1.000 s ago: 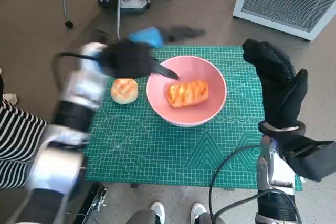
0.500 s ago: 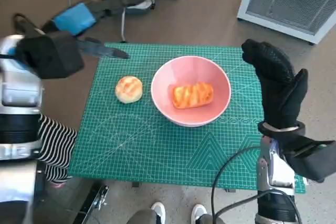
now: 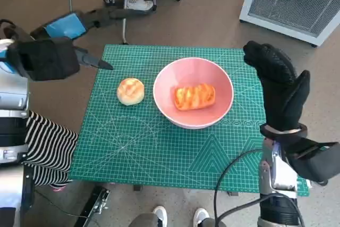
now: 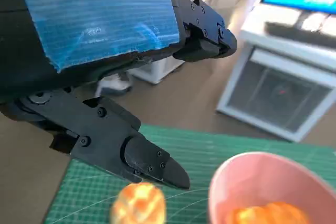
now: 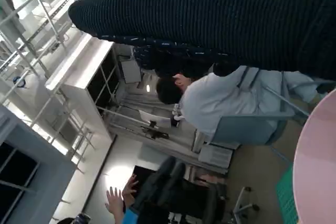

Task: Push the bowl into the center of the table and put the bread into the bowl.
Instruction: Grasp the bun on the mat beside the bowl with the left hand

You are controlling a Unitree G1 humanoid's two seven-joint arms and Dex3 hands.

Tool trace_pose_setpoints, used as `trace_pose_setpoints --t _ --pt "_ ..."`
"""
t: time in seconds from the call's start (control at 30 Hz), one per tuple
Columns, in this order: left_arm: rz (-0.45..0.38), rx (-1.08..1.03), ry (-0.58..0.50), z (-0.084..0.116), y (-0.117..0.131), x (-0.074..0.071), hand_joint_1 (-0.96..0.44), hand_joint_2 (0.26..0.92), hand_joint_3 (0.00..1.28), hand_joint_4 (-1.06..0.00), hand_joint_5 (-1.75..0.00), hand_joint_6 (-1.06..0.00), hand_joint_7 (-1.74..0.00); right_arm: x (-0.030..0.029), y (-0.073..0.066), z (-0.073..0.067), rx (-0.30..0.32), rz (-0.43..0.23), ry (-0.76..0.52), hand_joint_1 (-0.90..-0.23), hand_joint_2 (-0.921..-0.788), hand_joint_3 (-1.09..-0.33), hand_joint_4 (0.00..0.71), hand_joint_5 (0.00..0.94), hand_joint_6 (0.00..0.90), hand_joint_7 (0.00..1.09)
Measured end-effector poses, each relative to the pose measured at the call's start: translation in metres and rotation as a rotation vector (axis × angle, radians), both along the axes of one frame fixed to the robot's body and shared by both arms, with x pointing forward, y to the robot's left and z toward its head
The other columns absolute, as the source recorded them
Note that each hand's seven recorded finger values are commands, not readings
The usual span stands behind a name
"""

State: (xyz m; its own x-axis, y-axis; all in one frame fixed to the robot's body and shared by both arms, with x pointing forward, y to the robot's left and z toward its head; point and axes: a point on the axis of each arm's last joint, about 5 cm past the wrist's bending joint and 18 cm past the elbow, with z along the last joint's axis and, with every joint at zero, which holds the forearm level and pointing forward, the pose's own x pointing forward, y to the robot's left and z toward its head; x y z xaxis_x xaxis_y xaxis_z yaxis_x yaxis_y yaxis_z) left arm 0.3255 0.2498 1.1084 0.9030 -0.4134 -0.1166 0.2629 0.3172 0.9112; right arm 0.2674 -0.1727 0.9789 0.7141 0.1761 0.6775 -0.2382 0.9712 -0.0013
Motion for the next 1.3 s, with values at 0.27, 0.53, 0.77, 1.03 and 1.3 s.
trace_pose_setpoints --t 0.27,0.53,0.77,1.03,1.3 --pt "0.048 0.030 0.107 -0.027 -0.002 0.010 -0.01 0.720 0.01 -0.08 0.00 -0.28 0.00 0.0026 0.001 0.001 -0.003 0.011 0.002 -0.689 -0.921 -0.696 0.205 0.006 0.149 0.36" --pt "0.088 0.117 0.244 -0.059 -0.008 0.019 -0.01 0.724 0.01 -0.06 0.00 -0.24 0.00 0.0029 0.000 0.001 -0.006 0.019 0.005 -0.688 -0.921 -0.696 0.211 0.007 0.150 0.36" --pt "0.119 0.162 0.293 -0.075 -0.012 0.024 -0.06 0.722 0.00 -0.05 0.00 -0.24 0.00 0.0025 0.000 0.002 -0.011 0.023 0.003 -0.688 -0.921 -0.697 0.211 0.006 0.150 0.36" --pt "0.158 0.195 0.324 -0.083 -0.020 0.030 -0.10 0.726 0.00 -0.06 0.00 -0.23 0.00 0.0016 -0.002 0.003 -0.014 0.020 0.004 -0.689 -0.921 -0.697 0.212 0.005 0.150 0.36" --pt "0.195 0.222 0.378 -0.098 -0.028 0.032 -0.13 0.730 0.01 -0.06 0.00 -0.23 0.00 -0.0003 -0.003 0.003 -0.017 0.017 0.002 -0.690 -0.921 -0.697 0.208 0.003 0.149 0.36"
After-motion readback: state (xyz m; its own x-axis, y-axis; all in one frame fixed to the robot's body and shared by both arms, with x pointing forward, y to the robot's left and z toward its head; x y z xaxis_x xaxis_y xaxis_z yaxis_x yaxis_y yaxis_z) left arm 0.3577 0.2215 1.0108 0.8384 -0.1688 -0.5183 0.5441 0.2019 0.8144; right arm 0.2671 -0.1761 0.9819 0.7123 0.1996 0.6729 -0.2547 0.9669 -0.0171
